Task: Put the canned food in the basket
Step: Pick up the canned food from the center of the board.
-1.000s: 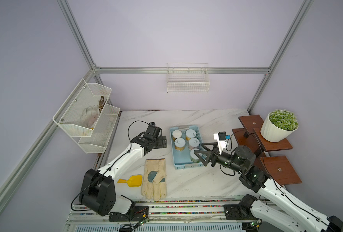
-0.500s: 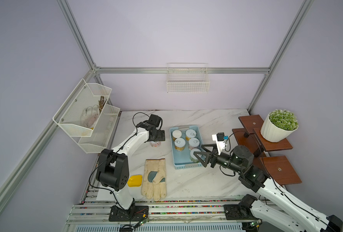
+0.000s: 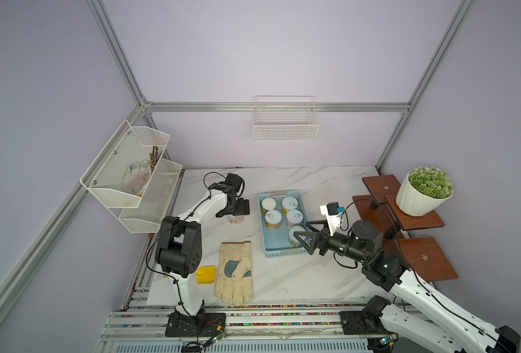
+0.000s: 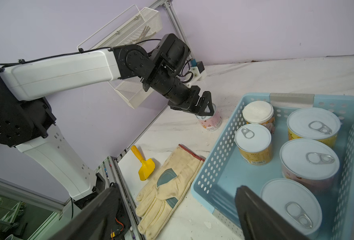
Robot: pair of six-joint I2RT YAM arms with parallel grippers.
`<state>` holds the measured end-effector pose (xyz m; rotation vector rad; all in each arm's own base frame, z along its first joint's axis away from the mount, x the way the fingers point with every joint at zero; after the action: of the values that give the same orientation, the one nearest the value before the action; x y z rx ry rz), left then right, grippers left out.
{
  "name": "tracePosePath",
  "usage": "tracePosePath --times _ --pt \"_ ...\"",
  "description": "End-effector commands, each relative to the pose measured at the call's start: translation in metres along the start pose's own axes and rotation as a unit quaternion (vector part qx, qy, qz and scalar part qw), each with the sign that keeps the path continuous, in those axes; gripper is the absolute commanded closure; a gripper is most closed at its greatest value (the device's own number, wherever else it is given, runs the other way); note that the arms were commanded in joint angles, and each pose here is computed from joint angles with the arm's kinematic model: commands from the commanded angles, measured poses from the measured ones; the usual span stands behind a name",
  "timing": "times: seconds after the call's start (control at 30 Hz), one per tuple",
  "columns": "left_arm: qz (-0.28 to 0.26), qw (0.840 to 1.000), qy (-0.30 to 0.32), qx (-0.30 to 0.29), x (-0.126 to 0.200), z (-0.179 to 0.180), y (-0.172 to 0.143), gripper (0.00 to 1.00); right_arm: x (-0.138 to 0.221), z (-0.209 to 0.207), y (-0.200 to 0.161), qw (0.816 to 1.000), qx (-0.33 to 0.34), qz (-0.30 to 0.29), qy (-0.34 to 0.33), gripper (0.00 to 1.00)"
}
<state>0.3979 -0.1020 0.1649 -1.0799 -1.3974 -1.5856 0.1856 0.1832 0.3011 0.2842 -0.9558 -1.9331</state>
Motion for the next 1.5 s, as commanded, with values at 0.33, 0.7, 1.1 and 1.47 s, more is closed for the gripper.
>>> tracePosePath --times 0.33,0.7,1.1,1.47 --pt "0.016 1.0 0.01 -0.021 -0.018 0.004 0.014 0.06 0.001 0.002 0.006 1.0 0.011 -0.002 -0.01 0.06" --pt "0.027 0.999 0.011 -0.023 -0.029 0.005 0.016 0.14 0.002 0.0 0.005 1.0 0.013 -0.001 -0.02 0.06" --pt "0.03 0.999 0.014 -0.026 -0.032 0.006 0.017 0.25 0.0 -0.003 0.004 1.0 0.009 0.001 -0.025 0.07" --pt "0.015 1.0 0.012 -0.022 -0.008 0.008 0.015 0.52 0.003 0.0 0.006 1.0 0.007 -0.008 -0.018 0.07"
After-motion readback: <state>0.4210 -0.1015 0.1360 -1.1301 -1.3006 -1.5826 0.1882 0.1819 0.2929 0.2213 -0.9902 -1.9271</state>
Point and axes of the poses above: each gripper's point midway between its finger pads, its own x axis back along the fingers, its own z axis along the line the jaws close on, y = z × x, the point moved 7 cm from there along x, back along the fingers, and after that the axes turned 13 degrees about -x, right-handed, at the moved point
